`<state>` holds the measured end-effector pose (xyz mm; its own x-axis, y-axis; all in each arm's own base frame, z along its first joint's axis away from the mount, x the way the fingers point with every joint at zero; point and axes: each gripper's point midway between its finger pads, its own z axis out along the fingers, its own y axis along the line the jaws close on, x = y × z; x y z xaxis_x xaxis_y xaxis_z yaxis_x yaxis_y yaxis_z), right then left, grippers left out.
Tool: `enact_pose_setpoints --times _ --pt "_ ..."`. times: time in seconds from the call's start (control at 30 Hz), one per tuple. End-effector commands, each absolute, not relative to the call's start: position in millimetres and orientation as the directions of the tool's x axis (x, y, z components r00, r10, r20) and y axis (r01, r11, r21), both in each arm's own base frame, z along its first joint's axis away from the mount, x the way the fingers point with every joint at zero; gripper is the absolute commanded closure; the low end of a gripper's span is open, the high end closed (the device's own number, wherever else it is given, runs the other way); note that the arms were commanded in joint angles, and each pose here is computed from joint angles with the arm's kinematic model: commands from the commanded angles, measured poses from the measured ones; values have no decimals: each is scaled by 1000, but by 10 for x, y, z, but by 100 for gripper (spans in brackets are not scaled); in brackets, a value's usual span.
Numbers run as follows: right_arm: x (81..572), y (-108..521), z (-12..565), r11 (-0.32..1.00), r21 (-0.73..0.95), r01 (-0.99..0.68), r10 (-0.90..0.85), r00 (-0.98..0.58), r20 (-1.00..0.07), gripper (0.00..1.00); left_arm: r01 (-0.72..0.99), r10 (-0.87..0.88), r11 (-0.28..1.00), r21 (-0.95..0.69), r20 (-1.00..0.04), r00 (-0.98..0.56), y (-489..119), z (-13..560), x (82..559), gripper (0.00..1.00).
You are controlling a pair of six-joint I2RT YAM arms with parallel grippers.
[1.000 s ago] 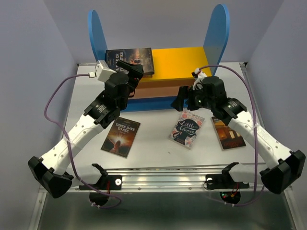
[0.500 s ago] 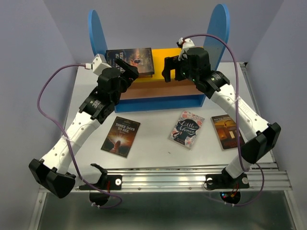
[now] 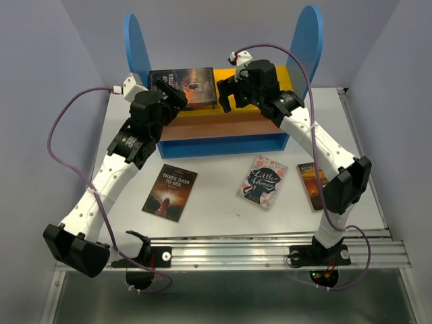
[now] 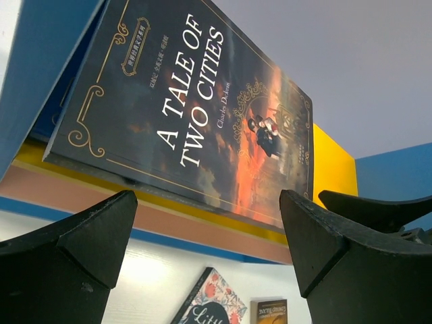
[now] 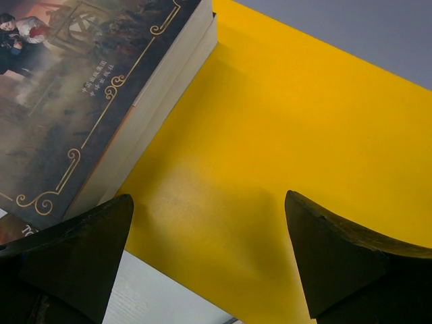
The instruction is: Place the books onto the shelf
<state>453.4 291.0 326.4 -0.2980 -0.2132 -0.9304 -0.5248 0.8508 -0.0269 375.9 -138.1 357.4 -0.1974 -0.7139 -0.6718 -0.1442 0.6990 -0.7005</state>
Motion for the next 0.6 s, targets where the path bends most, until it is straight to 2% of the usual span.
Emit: enact_pose_setpoints --times 0.0,0.43,0.57 --pt "4484 3137 3680 807 -68 -586 -204 -169 -964 0 -91 -714 698 -711 -679 -169 -1386 3760 3823 1" --pt "4489 3391 3676 808 -121 -577 -240 -134 -962 0 -98 -726 686 -720 -672 -145 -1282 3789 3833 1" --pt "4570 3299 3700 851 -120 -512 -223 -146 -964 0 -96 -723 690 -717 -676 -143 -1266 3798 3852 1"
